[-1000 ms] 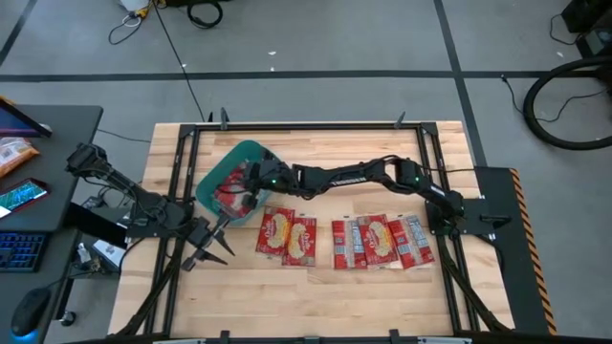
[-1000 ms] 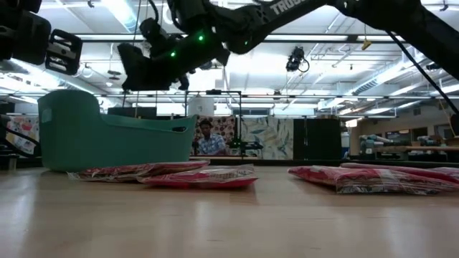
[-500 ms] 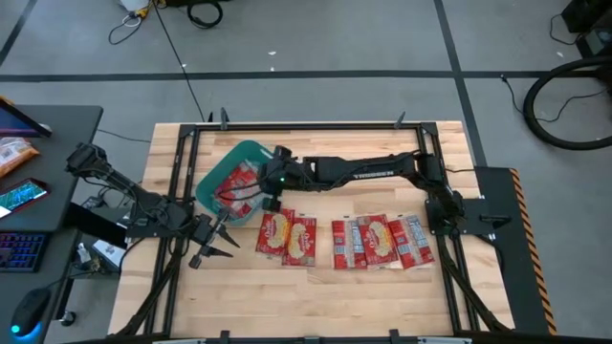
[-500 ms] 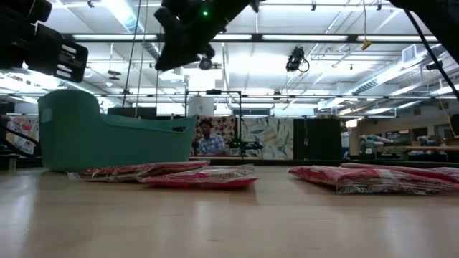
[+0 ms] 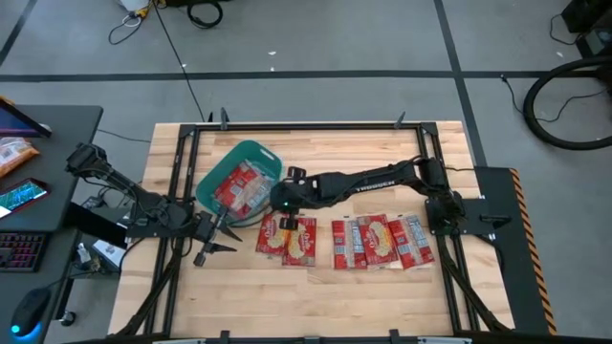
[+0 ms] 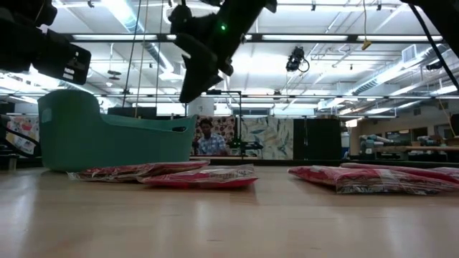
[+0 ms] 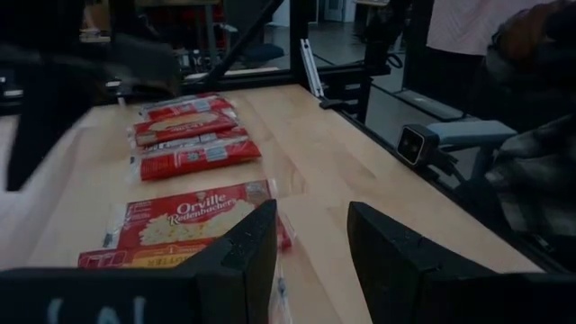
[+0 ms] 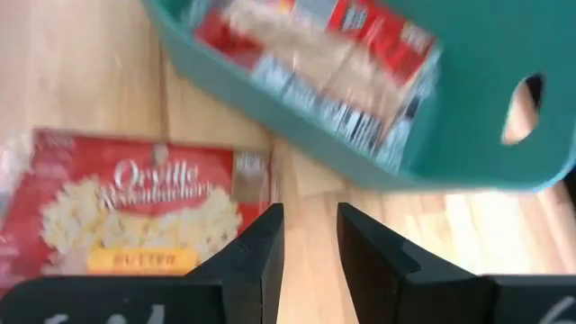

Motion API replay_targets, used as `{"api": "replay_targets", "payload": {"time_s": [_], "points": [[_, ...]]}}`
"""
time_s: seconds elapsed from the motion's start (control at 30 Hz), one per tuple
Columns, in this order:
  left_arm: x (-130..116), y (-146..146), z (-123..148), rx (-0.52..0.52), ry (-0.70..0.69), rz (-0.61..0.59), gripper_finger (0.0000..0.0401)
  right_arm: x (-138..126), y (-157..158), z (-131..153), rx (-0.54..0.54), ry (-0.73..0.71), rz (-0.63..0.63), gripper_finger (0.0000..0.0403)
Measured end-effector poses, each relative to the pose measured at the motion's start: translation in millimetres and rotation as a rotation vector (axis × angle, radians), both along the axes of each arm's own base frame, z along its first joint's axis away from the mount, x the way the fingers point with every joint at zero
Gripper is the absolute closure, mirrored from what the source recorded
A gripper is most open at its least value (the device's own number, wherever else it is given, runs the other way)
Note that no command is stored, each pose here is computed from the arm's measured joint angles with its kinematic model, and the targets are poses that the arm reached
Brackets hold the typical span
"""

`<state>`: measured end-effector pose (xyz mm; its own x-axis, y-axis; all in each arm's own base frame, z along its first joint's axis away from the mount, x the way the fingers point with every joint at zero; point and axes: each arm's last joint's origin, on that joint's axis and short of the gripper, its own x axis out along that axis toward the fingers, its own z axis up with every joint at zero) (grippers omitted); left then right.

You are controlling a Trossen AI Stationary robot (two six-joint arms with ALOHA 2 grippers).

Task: Sort popcorn bags into baskets
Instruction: Put the red popcorn bag into the green bin

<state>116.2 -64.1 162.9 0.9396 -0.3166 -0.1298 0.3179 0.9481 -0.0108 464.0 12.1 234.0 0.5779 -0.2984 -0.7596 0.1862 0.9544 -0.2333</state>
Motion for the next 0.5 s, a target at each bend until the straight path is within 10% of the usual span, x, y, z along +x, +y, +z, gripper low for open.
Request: {"api": "replay_targets", "payload": {"time_s": [0.5], "points": [[0,2,-1,0.013,0.002,0.062,0.0259,-27,21,-33,0.177,0.289,0.093,0.029]]}}
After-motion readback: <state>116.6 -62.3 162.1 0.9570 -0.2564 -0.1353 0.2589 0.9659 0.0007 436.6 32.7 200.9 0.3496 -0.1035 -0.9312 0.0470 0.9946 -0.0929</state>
